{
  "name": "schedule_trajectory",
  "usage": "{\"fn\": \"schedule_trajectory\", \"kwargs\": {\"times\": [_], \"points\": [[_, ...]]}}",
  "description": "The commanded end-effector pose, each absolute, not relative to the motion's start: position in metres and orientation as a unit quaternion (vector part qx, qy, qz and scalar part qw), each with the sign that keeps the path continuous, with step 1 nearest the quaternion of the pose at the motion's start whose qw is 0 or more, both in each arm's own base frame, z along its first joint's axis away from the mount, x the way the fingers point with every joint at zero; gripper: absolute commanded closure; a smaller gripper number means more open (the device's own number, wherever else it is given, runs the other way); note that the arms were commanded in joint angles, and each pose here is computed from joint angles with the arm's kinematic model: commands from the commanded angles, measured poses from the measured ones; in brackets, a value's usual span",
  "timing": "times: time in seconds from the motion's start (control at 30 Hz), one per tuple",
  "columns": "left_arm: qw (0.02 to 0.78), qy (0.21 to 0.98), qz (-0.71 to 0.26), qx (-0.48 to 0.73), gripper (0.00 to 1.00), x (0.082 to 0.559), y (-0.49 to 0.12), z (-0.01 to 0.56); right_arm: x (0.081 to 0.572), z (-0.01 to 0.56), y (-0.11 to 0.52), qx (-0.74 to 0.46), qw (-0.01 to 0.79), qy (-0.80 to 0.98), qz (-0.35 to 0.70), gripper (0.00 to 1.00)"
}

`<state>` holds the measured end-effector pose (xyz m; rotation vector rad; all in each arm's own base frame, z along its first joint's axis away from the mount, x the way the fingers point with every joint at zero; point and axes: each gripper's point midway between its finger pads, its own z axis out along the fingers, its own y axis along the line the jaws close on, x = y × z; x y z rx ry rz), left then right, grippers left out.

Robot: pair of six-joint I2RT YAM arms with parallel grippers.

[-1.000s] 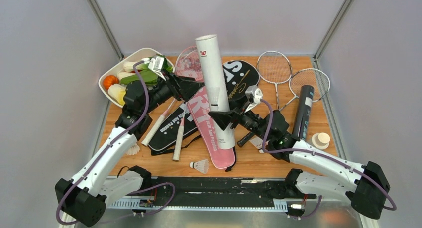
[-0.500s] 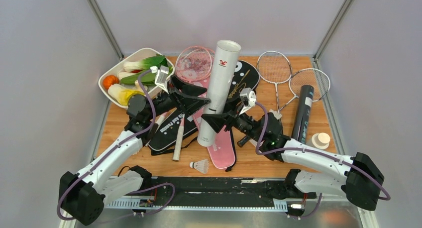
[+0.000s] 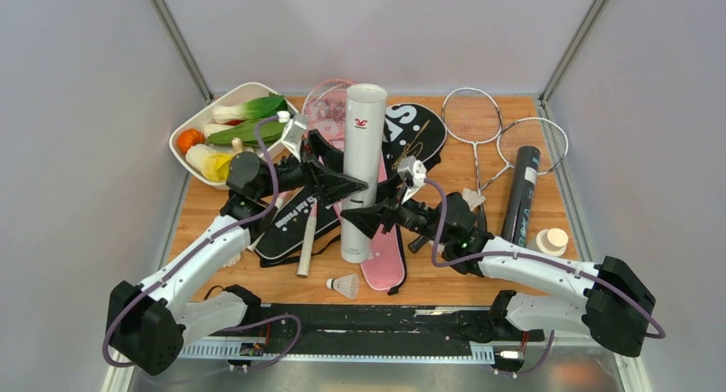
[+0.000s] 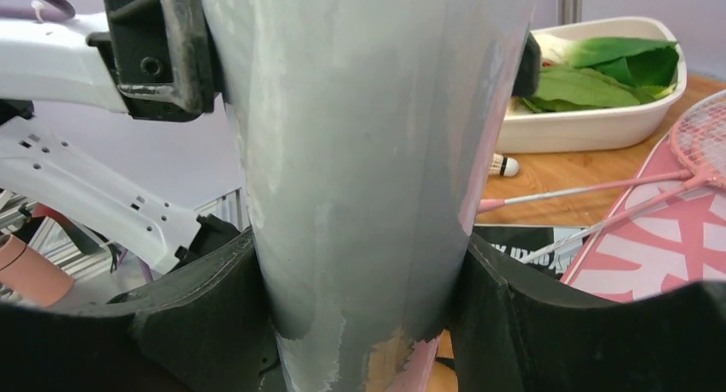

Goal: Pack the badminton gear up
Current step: Open the lid of the shuttle tube.

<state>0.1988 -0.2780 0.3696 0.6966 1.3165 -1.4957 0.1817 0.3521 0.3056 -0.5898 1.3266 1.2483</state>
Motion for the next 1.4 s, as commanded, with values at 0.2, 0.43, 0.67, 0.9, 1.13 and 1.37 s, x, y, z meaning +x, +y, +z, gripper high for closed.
{"fn": "schedule_trajectory", "kwargs": {"times": [0.2, 0.43, 0.67, 0.9, 1.13, 1.37], "points": [[0.456, 0.516, -0.659, 0.301, 0.4, 0.187, -0.285, 0.384, 0.176, 0.318, 0.359, -0.279, 0.582, 0.544, 0.536, 0.42], [0.49, 0.521, -0.622, 0.319, 0.67, 0.192, -0.282, 0.383, 0.185, 0.309, 0.347, -0.263, 0.57, 0.599, 0.498, 0.0], [0.554, 0.592, -0.465, 0.355, 0.68, 0.218, -0.261, 0.36, 0.176, 0.318, 0.307, -0.226, 0.557, 0.647, 0.47, 0.0], [0.59, 0.646, -0.302, 0.379, 0.7, 0.24, -0.223, 0.313, 0.177, 0.41, 0.27, -0.115, 0.569, 0.652, 0.487, 0.0], [0.629, 0.618, -0.223, 0.415, 0.77, 0.234, -0.201, 0.296, 0.192, 0.463, 0.275, -0.093, 0.57, 0.669, 0.468, 0.2], [0.674, 0.562, -0.179, 0.444, 0.81, 0.226, -0.191, 0.307, 0.216, 0.446, 0.304, -0.116, 0.515, 0.72, 0.451, 0.45]]}}
